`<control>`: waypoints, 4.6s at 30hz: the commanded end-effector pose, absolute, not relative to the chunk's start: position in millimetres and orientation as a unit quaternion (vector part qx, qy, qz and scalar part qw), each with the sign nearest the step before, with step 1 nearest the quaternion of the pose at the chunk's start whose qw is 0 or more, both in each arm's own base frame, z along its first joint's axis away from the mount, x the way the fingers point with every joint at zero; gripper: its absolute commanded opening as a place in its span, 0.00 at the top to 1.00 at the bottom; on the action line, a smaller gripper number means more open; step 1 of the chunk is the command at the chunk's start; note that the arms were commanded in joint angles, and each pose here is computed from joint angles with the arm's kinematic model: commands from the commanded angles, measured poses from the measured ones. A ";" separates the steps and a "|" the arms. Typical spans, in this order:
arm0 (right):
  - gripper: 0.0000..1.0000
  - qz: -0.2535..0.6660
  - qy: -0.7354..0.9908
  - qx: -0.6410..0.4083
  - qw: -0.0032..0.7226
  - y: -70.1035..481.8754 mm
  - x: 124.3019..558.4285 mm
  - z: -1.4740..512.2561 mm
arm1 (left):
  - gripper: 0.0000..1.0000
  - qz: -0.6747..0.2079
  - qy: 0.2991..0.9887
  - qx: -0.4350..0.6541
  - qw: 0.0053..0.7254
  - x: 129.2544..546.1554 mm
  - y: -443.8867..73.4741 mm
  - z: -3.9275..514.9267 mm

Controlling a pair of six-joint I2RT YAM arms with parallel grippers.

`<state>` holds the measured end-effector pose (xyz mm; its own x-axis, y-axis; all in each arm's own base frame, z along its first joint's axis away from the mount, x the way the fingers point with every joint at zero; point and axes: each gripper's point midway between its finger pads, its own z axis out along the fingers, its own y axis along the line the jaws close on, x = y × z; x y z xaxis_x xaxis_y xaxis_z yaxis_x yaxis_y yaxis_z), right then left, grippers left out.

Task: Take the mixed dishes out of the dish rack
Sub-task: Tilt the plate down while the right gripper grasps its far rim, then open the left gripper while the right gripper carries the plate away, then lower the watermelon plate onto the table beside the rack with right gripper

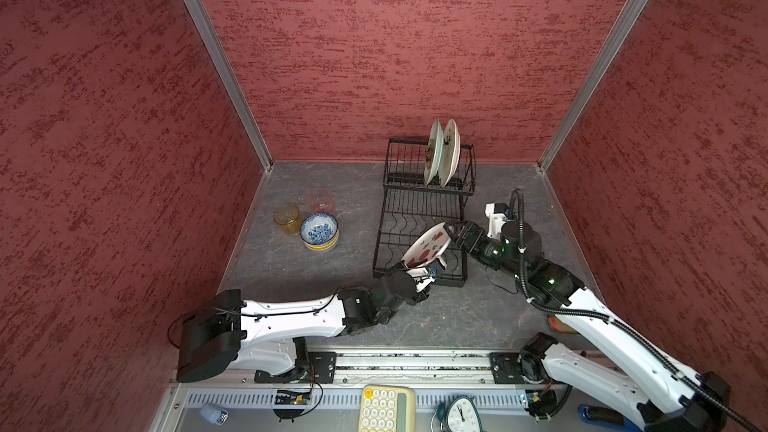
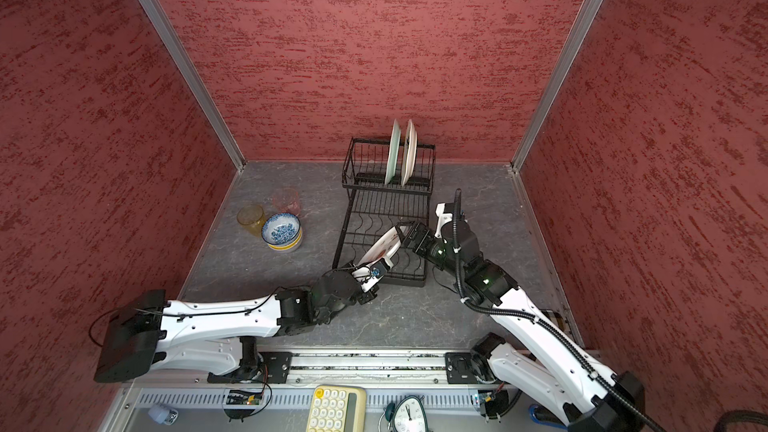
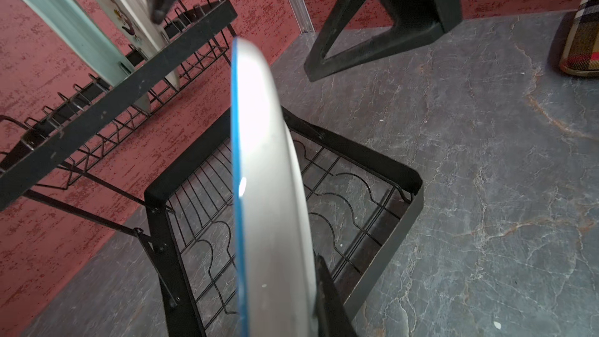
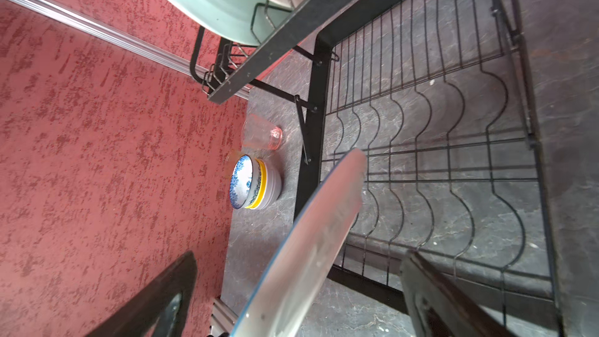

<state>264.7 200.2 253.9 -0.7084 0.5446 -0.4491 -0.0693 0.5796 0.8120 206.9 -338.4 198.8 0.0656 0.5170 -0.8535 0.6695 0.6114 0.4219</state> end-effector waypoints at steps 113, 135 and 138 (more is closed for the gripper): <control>1.00 0.413 0.799 0.243 0.364 136.5 266.2 226.7 | 0.01 -0.176 0.650 0.256 0.694 229.9 -292.3 285.1; 1.00 0.282 0.764 0.357 0.458 49.2 261.2 231.3 | 0.00 -0.174 0.665 0.234 0.687 238.6 -276.2 281.2; 1.00 0.266 0.764 0.365 0.460 42.9 264.8 227.8 | 0.00 -0.174 0.666 0.234 0.687 238.4 -275.8 280.9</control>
